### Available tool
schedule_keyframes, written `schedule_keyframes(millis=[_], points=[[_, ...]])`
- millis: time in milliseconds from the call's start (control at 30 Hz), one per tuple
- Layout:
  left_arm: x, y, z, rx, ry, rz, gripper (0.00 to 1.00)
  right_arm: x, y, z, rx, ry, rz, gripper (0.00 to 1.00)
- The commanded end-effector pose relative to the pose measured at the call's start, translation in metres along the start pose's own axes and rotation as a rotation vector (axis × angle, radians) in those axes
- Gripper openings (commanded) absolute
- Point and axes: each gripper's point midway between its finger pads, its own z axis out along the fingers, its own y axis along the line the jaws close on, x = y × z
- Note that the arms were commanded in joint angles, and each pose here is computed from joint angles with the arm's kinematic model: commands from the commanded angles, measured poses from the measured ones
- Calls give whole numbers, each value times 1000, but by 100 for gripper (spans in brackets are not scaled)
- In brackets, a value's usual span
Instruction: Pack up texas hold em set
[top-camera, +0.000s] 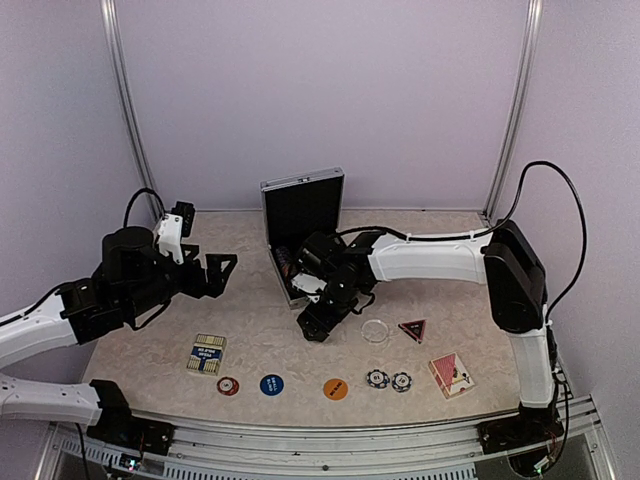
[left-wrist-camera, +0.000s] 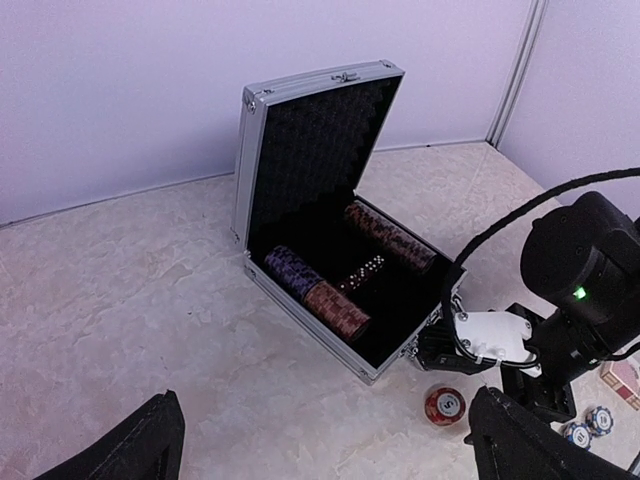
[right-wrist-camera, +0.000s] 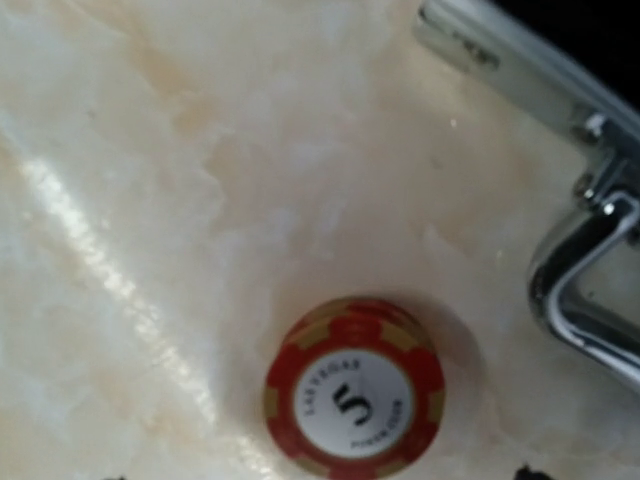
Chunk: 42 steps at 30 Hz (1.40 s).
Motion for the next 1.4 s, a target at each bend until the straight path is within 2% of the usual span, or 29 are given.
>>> schedule_keyframes(millis=[0, 800, 1367], points=[[-2, -1, -4, 27, -28, -2, 99, 0, -2, 7, 14, 29, -5, 83], [-2, 6, -3, 3, -32, -27, 99, 6, -10, 40, 48, 99, -16, 69], [-2, 8, -2, 4, -32, -42, 99, 12, -13, 49, 74, 124, -34, 49]])
